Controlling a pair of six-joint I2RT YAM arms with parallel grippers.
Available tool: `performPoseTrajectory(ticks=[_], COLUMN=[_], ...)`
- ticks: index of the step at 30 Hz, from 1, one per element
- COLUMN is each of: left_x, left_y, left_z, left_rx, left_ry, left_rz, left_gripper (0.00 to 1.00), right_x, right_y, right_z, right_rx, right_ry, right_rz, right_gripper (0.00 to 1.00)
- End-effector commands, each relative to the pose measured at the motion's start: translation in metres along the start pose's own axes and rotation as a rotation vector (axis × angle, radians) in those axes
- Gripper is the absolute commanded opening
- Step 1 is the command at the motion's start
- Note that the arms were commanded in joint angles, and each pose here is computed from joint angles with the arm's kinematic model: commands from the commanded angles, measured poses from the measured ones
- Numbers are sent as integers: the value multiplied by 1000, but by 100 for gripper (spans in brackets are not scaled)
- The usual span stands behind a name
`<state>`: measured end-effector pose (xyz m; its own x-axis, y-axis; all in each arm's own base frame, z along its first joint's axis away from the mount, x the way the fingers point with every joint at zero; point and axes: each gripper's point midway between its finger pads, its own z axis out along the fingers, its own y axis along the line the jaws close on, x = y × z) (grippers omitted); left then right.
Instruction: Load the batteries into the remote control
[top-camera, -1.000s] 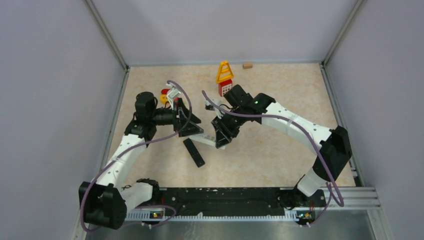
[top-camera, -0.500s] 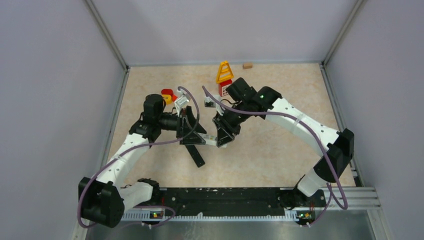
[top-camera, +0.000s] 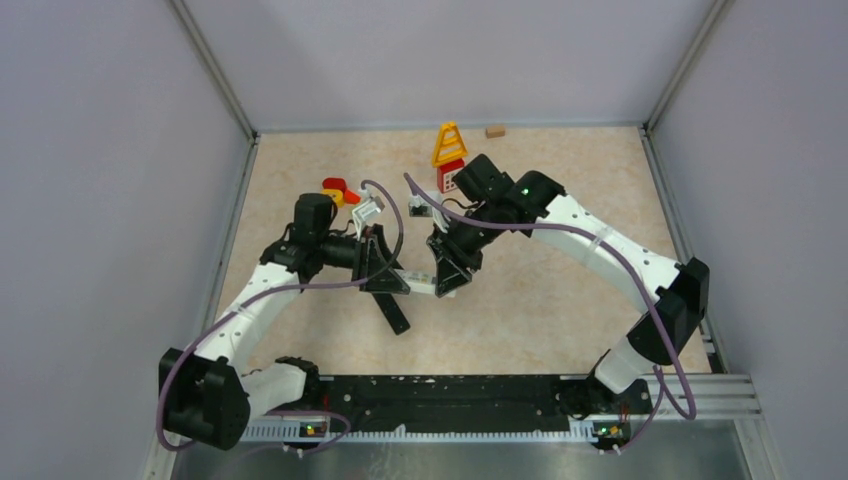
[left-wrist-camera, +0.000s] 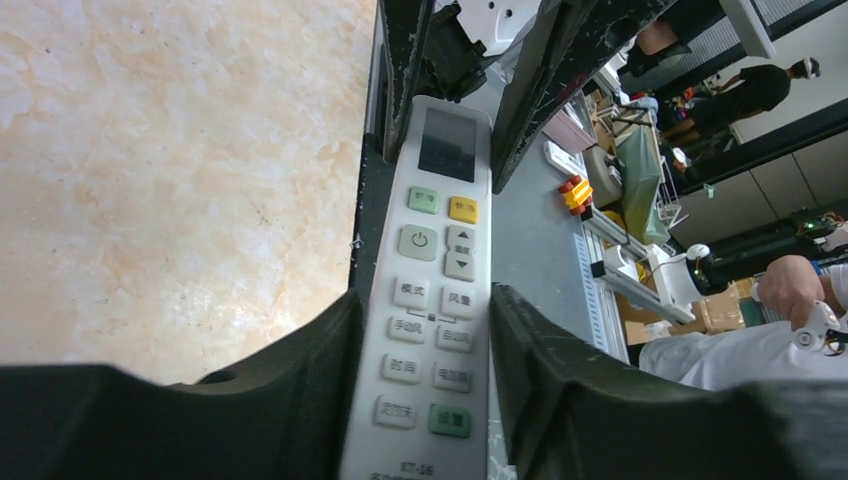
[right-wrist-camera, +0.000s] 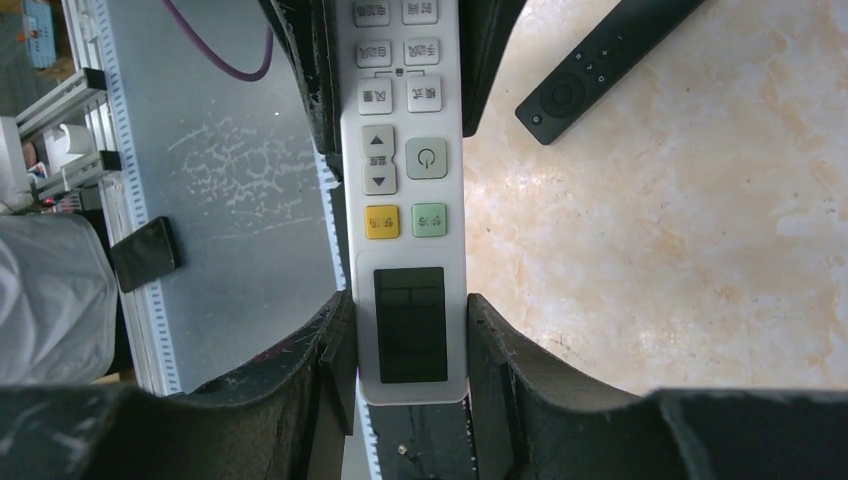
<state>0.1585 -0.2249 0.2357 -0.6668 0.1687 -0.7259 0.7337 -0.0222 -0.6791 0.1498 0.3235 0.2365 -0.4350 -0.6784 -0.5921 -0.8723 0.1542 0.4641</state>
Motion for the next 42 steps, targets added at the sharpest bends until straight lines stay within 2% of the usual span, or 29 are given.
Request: performPoseTrajectory(ticks=[1, 7, 9, 11, 14, 16, 19, 21, 25, 28, 32, 37, 42], left_x=[-12, -17, -19, -20, -25, -30, -41, -52, -80, -105, -130, -148, -157], left_y=[-10, -14, -15, -16, -18, -19, -21, -21, -16, -11, -13, -13, -12], left_z=[-1, -1, -1, -2, -2, -2, -1, -2, -4, -7, -9, -11, -12], left_rx=[31, 40, 39, 34, 21, 10, -14, -46, -133, -187, -168, -142, -130], left_ry=[0, -1, -3, -6, -13, -26, -73, -129, -278, -380, -474, -549, -590], left_rz=[65, 77, 87, 96, 112, 121, 138, 169, 141, 47, -136, -306, -415], left_gripper=[45, 11, 3, 0, 0, 0, 0, 0, 0, 0, 0, 0, 0], right_x=[-15, -18, -21, -26, -44, -54, -72, -83, -99, -105, -113, -127, -137], right_y=[10, 9, 6, 0, -10, -15, -16, -17, -27, -46, -49, -45, -38], right_z=[-9, -10, -12, -16, -35, -48, -70, -85, -107, -128, -144, -147, -139], right_rx=[-26, -16, -2, 18, 72, 102, 153, 204, 269, 329, 248, 208, 91], right_ry=[-48, -58, -79, -126, -266, -376, -553, -663, -884, -1070, -1270, -1315, -1336], right_rz=[-57, -54, -54, -34, -9, 16, 23, 41, 206, 408, 557, 581, 612], right_gripper=[2, 10, 19, 35, 62, 73, 84, 87, 90, 92, 92, 93, 93])
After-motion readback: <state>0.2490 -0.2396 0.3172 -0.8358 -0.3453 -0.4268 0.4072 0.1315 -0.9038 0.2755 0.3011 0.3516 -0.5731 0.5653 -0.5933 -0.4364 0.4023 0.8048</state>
